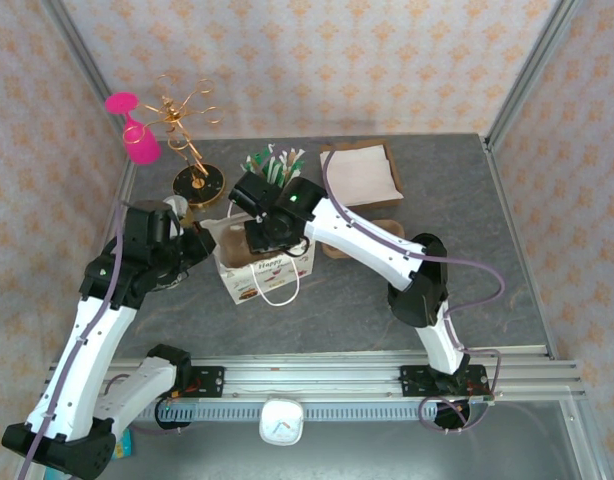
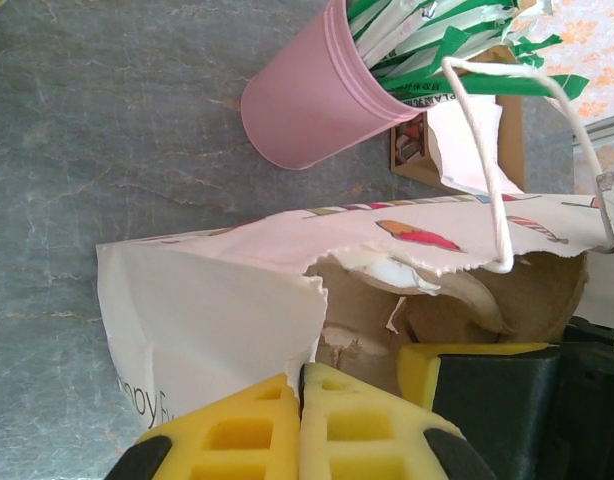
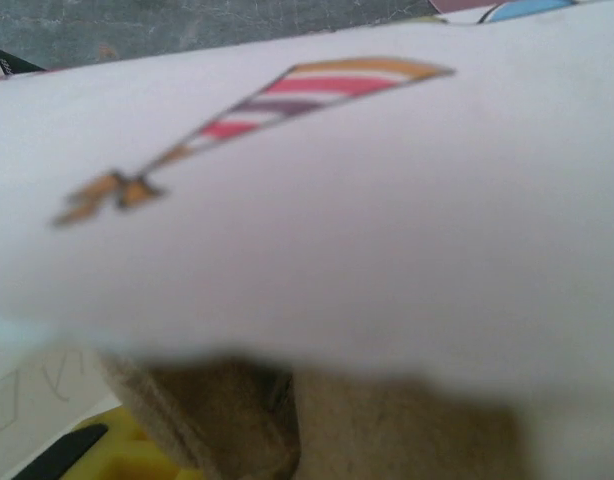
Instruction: Pack the takeout coffee
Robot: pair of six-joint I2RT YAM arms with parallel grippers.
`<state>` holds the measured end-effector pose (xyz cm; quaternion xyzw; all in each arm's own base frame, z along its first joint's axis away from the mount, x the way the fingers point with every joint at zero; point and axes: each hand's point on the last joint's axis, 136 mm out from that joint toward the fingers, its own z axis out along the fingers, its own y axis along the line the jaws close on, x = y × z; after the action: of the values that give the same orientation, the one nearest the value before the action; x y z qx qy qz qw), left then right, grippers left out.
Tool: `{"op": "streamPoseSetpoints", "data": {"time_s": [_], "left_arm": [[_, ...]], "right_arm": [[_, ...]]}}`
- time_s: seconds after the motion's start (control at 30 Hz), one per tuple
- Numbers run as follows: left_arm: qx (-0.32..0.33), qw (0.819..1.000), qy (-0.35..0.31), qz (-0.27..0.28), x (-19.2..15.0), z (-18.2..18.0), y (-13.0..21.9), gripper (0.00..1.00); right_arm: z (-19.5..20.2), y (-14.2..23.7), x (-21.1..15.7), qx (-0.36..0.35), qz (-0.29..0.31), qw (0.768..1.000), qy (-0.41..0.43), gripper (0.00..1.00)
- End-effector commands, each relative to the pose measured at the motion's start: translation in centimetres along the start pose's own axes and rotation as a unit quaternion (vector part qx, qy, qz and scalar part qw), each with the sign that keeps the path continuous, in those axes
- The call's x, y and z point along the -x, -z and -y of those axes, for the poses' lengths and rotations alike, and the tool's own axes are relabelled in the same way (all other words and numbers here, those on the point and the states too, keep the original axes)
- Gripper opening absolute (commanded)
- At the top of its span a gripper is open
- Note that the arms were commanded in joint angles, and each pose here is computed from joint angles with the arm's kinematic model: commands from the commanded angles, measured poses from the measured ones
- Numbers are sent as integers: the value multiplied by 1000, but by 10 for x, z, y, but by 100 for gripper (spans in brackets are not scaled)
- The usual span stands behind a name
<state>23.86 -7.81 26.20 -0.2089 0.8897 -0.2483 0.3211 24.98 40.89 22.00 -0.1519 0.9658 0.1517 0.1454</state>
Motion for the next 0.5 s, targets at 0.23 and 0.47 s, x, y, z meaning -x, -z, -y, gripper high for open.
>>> {"op": "streamPoseSetpoints", "data": {"time_s": [0.23,0.47], "left_arm": [[-16,1000,-18,-17,-7,6,-2,8],[-9,1000,-23,-13,-3,7,2,9]], "right_arm": [[3,-15,6,-5,-21,999,-26,32],[8,-20,1,-16,-31,999,-27,33]]}}
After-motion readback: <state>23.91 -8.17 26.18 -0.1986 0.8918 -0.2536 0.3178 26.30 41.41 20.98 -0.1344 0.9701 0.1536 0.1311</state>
